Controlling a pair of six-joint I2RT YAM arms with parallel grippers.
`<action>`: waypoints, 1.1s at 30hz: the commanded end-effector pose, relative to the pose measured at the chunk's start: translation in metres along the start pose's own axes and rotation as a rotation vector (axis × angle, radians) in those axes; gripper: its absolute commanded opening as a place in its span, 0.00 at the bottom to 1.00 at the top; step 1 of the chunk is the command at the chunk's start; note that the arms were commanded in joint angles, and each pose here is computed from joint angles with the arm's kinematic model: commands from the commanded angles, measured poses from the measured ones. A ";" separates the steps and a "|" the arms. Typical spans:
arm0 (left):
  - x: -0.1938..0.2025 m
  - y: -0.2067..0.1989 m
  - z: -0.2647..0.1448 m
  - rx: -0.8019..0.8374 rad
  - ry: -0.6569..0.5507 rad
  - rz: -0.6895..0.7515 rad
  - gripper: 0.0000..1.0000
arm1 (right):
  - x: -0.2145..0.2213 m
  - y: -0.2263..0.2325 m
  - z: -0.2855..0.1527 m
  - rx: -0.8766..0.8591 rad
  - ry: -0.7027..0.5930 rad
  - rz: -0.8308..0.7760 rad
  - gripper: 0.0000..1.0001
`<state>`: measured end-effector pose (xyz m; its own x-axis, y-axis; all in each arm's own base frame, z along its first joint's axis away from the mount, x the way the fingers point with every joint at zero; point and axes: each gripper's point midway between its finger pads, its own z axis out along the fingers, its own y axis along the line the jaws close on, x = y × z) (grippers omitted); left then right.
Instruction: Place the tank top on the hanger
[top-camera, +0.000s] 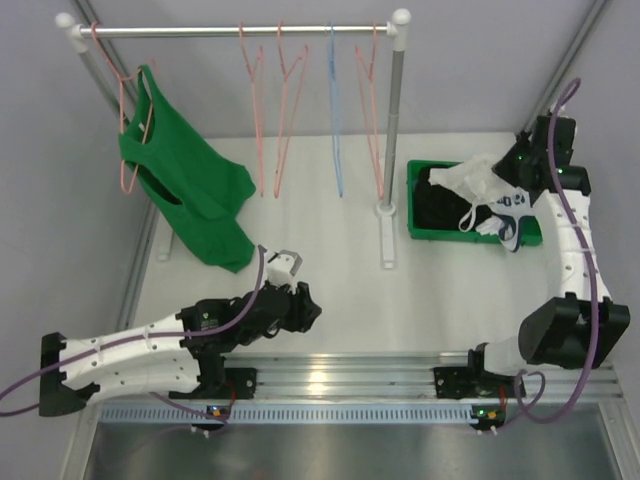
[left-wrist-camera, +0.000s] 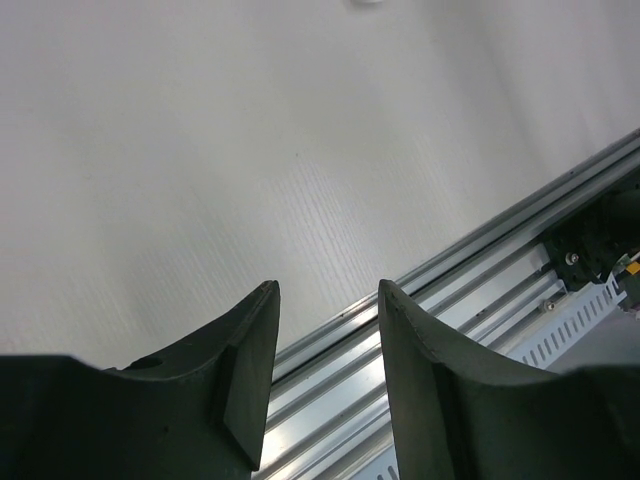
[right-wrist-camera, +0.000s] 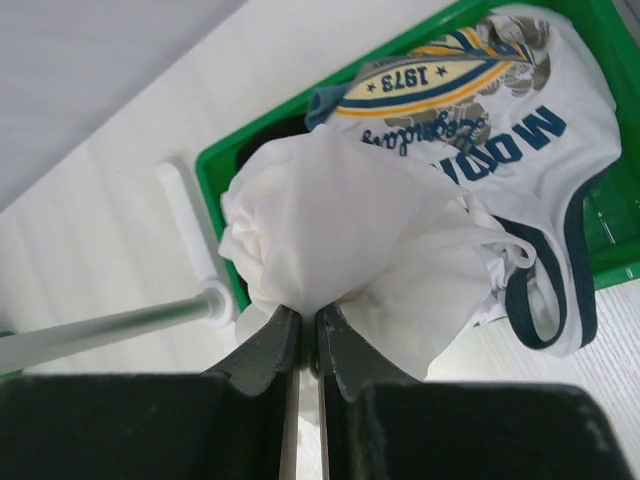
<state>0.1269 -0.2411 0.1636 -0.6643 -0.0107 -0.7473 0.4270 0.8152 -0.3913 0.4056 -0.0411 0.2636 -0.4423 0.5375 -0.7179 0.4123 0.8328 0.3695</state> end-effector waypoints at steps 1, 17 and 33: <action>-0.021 -0.006 -0.012 0.013 -0.062 -0.029 0.50 | -0.031 0.026 -0.046 -0.119 -0.087 -0.004 0.00; -0.030 -0.008 -0.016 0.033 -0.107 -0.057 0.50 | 0.072 0.104 -0.147 -0.393 -0.038 -0.082 0.00; -0.009 -0.011 -0.001 0.090 -0.089 -0.101 0.52 | 0.291 0.136 -0.154 -0.413 0.154 0.027 0.00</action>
<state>0.1272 -0.2386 0.1673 -0.6543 -0.0932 -0.7505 0.4122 0.7881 -0.4572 0.1836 0.2305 0.1872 -0.6573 0.4171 -0.6277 0.0143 0.8396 0.5430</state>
